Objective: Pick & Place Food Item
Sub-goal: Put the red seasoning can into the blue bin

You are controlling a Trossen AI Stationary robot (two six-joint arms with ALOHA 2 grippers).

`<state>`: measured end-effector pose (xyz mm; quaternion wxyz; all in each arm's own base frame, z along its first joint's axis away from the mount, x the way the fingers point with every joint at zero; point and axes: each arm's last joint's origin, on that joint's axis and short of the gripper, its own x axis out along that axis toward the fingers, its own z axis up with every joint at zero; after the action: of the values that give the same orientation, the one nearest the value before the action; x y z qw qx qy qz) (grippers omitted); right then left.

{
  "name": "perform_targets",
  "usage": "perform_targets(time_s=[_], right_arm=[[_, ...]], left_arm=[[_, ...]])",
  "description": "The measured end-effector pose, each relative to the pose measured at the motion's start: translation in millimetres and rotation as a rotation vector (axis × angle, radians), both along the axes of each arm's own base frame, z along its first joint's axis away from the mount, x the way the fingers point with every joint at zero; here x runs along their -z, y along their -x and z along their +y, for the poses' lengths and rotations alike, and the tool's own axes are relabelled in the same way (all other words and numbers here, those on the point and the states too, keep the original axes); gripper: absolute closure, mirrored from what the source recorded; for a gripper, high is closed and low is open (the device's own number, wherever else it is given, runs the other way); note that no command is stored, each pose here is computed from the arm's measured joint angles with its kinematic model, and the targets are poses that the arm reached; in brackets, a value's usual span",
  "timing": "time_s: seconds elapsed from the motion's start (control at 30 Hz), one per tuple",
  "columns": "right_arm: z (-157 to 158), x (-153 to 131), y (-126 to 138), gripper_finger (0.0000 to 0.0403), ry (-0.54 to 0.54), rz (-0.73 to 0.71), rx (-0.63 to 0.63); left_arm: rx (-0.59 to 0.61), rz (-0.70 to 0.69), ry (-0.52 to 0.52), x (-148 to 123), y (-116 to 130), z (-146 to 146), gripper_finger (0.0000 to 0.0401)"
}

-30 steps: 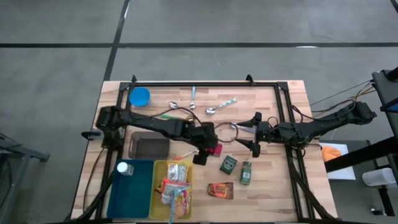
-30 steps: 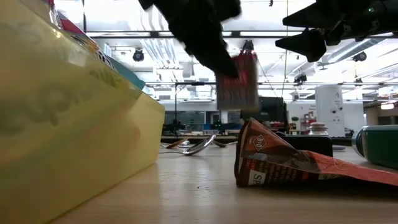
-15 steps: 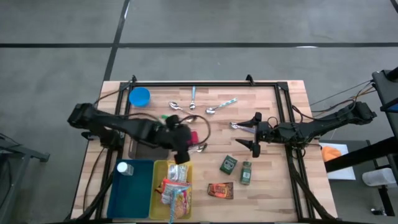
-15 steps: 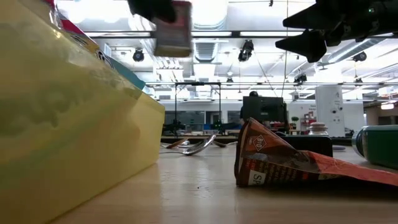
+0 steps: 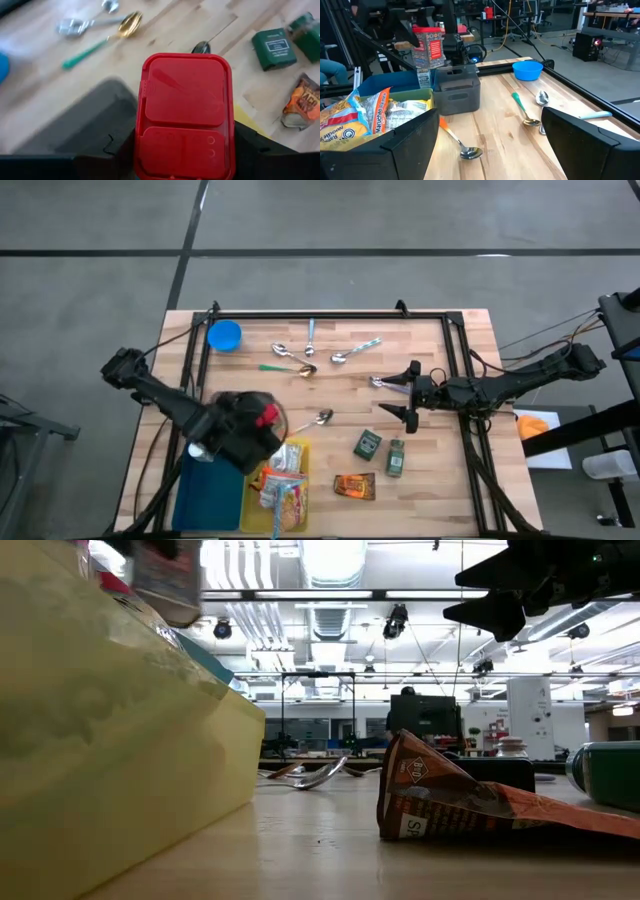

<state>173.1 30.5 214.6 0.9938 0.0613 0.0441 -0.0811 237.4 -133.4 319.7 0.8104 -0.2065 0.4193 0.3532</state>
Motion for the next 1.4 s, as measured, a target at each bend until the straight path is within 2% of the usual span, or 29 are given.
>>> perform_targets(time_s=[0.23,0.37,0.53,0.73,0.87,1.03,1.23,1.4], right_arm=[[0.0,0.1,-0.1,0.0054,0.0,0.0,0.0],[0.0,0.1,-0.1,0.0054,0.0,0.0,0.0],[0.0,0.1,-0.1,0.0054,0.0,0.0,0.0],[0.0,0.2,-0.1,0.0054,0.0,0.001,0.0],[0.0,0.1,-0.1,0.0054,0.0,0.001,0.0],[0.0,0.1,-0.1,0.0054,0.0,0.001,0.0],[0.0,0.1,-0.1,0.0054,0.0,0.0,0.0],[0.0,0.1,-0.1,0.0054,0.0,0.0,0.0]], left_arm=[[-0.205,-0.031,0.124,1.7,34.4,-28.9,0.0195],[-0.301,-0.024,0.208,2.7,55.0,-46.1,0.0182],[-0.362,-0.034,0.233,10.4,75.6,-68.7,0.019],[-0.455,0.005,0.238,32.1,94.6,-89.1,0.0192],[-0.526,0.008,0.198,51.1,101.5,-94.1,0.0181],[-0.647,0.019,0.134,78.1,106.3,-87.4,0.0195],[-0.651,-0.016,0.151,102.1,104.6,-83.3,0.0186],[-0.701,-0.031,0.15,115.6,98.8,-74.7,0.0173]])
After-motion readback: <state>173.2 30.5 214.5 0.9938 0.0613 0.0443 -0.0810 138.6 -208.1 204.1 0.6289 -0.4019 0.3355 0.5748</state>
